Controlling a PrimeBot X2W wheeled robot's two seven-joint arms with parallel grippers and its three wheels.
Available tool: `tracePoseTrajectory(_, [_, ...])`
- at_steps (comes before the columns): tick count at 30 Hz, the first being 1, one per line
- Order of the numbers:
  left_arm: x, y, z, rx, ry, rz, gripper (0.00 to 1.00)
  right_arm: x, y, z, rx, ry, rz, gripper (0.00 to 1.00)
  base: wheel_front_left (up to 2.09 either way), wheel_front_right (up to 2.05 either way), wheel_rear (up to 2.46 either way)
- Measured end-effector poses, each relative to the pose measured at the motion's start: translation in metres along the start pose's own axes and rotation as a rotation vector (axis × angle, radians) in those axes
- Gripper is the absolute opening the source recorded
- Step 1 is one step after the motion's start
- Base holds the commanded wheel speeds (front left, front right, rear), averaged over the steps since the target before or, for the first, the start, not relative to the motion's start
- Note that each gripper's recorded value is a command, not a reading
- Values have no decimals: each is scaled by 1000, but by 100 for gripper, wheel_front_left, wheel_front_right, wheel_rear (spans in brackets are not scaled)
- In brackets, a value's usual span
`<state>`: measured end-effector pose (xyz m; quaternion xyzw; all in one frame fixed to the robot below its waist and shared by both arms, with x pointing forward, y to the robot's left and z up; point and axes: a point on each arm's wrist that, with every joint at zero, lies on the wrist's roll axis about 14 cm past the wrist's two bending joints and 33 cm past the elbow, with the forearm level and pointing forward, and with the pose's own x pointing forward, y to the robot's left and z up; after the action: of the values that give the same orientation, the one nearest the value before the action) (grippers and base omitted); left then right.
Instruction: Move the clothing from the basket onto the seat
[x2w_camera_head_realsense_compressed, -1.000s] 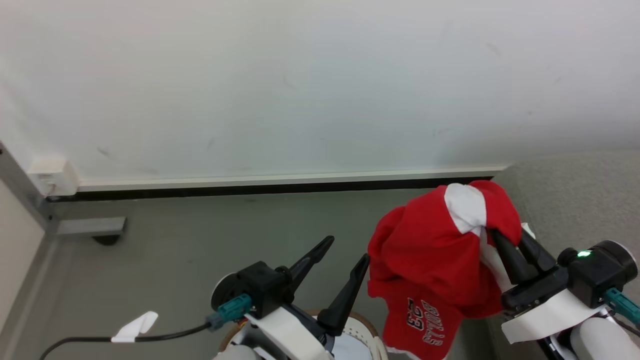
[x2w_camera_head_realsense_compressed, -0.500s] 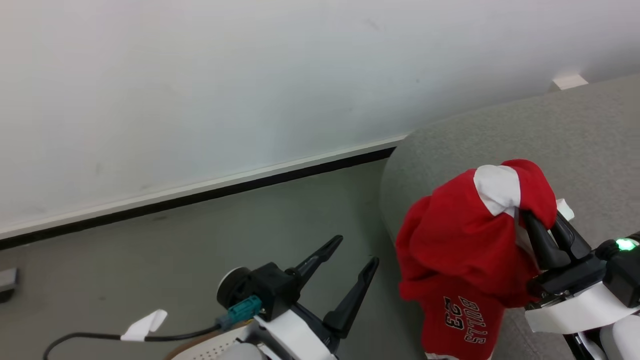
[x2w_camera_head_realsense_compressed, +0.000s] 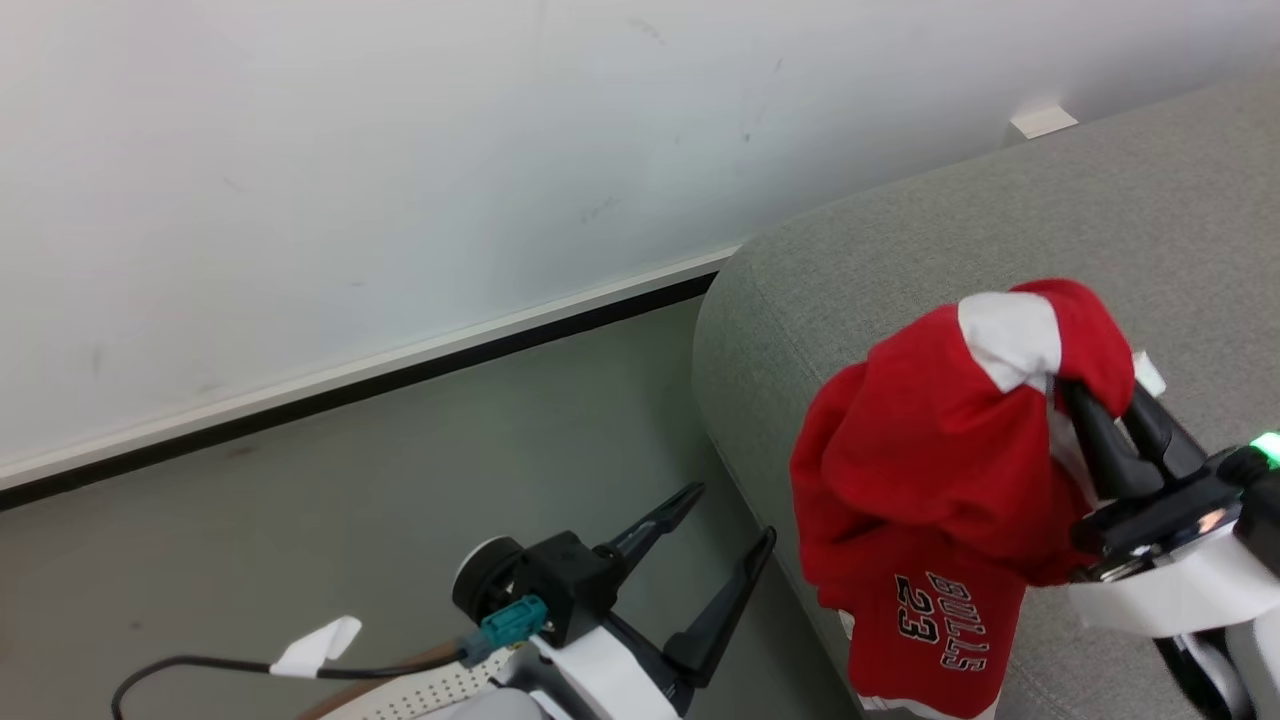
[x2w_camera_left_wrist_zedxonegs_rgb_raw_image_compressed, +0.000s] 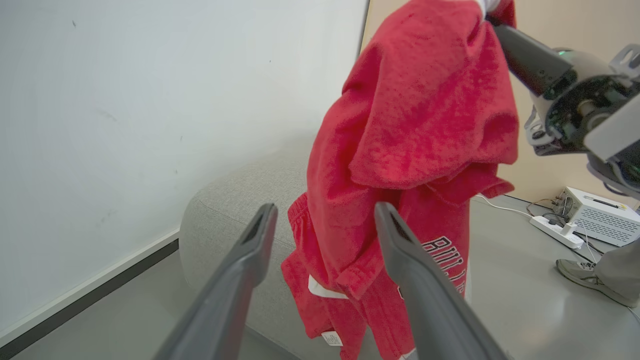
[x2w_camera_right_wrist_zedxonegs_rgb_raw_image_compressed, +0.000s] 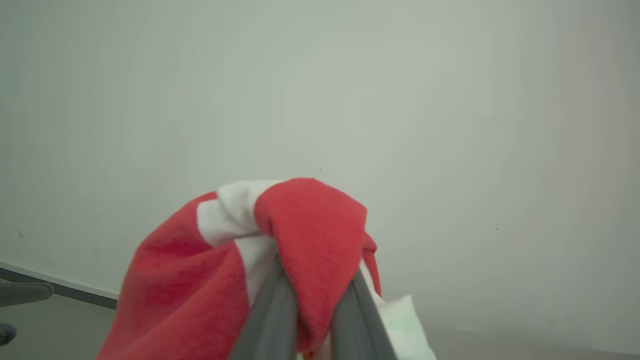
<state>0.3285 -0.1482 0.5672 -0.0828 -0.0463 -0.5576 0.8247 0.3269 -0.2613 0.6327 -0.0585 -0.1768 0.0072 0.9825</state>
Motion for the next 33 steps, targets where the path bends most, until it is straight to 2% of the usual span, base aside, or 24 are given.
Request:
tracePoseTrajectory(9, [0, 19, -9, -11, 26, 6, 100, 60, -22, 37, -136, -78, 59, 0, 0, 0, 0])
tracePoseTrajectory(15, [-2, 56, -24, -19, 53, 45, 100, 120, -42, 61, -247, -150, 77, 0, 0, 0, 0])
tracePoseTrajectory(19, [-5, 82, -40, -45, 69, 71, 100, 161, -65, 61, -286, -161, 52, 0, 0, 0, 0])
tracePoseTrajectory(23, [-11, 106, -65, -76, 99, 103, 100, 196, -98, 49, -349, -130, -4, 0, 0, 0, 0])
tracePoseTrajectory(25, [-15, 118, -77, -90, 114, 125, 100, 210, -115, 34, -425, -78, -26, 0, 0, 0, 0])
tracePoseTrajectory(27, [-21, 129, -89, -108, 130, 148, 100, 222, -130, 16, -394, -55, -67, 0, 0, 0, 0])
tracePoseTrajectory(30, [-31, 144, -107, -125, 157, 187, 100, 231, -146, -29, -378, 38, -104, 0, 0, 0, 0])
tracePoseTrajectory(33, [-42, 157, -122, -142, 179, 226, 100, 229, -150, -92, -346, 184, -112, 0, 0, 0, 0])
